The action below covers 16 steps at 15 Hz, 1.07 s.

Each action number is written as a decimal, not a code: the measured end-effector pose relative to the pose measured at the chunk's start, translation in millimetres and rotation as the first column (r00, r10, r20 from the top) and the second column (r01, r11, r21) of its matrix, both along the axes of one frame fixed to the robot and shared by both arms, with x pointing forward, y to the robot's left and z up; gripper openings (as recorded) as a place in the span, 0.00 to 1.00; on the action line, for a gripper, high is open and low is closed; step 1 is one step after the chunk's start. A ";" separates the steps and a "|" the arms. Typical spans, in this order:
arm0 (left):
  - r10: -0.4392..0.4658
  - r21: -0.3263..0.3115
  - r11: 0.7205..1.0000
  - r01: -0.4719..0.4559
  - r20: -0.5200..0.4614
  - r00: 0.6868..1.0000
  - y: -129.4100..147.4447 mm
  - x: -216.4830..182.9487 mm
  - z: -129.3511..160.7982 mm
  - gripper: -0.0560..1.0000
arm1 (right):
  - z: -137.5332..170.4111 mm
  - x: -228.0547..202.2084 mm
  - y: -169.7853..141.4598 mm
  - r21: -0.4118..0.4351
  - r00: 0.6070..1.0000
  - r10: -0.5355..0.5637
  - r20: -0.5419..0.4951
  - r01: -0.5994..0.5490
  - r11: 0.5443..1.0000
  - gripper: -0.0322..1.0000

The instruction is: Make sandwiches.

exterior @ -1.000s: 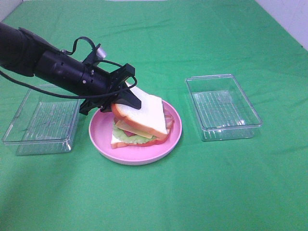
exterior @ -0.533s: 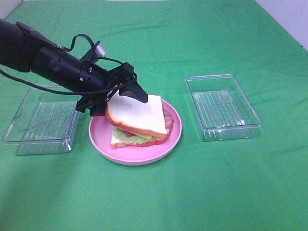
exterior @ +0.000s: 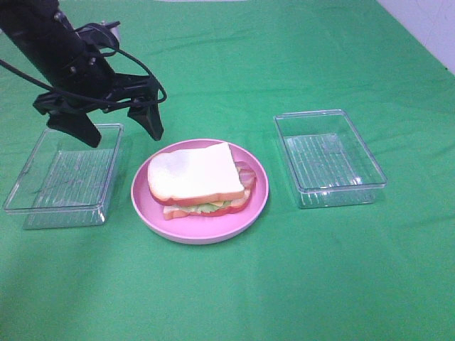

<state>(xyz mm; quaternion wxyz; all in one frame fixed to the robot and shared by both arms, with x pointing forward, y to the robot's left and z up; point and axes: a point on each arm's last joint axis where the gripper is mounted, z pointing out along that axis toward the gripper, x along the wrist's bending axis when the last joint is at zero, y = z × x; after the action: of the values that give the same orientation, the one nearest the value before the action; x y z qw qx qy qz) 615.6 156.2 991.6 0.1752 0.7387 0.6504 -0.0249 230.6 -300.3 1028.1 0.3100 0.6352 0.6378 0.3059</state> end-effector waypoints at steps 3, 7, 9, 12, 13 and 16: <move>-0.013 0.124 0.992 0.016 -0.025 1.000 8.7 3.6 23.3 0.95 | 0.0 0.0 0.0 0.000 1.000 0.000 0.000 0.000 1.000 0.98; 0.085 0.221 0.970 -0.096 0.059 0.995 80.4 29.2 64.3 0.95 | 0.0 0.0 0.0 0.000 1.000 0.000 0.000 0.000 1.000 0.98; 0.121 0.235 0.963 -0.132 0.061 0.991 114.9 33.0 65.0 0.95 | 0.0 0.0 0.0 0.000 1.000 0.000 0.000 0.000 1.000 0.98; 0.196 0.235 0.950 -0.204 0.059 0.979 174.2 32.3 65.3 0.95 | 0.0 0.0 0.0 0.000 1.000 0.000 0.000 0.000 1.000 0.98; 0.203 0.229 0.950 -0.212 0.060 0.977 181.9 31.2 65.9 0.95 | 0.0 0.0 0.0 0.000 1.000 0.000 0.000 0.000 1.000 0.98; 0.193 0.205 0.957 -0.204 0.072 0.979 180.6 7.8 81.1 0.95 | 0.0 0.0 0.0 0.000 1.000 0.000 0.000 0.000 1.000 0.98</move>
<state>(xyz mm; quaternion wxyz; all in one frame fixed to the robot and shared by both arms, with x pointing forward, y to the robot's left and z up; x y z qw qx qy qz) 623.3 336.8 1072.7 0.1138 0.6847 0.7153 0.0811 230.6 -300.3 1028.1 0.3100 0.6352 0.6378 0.3059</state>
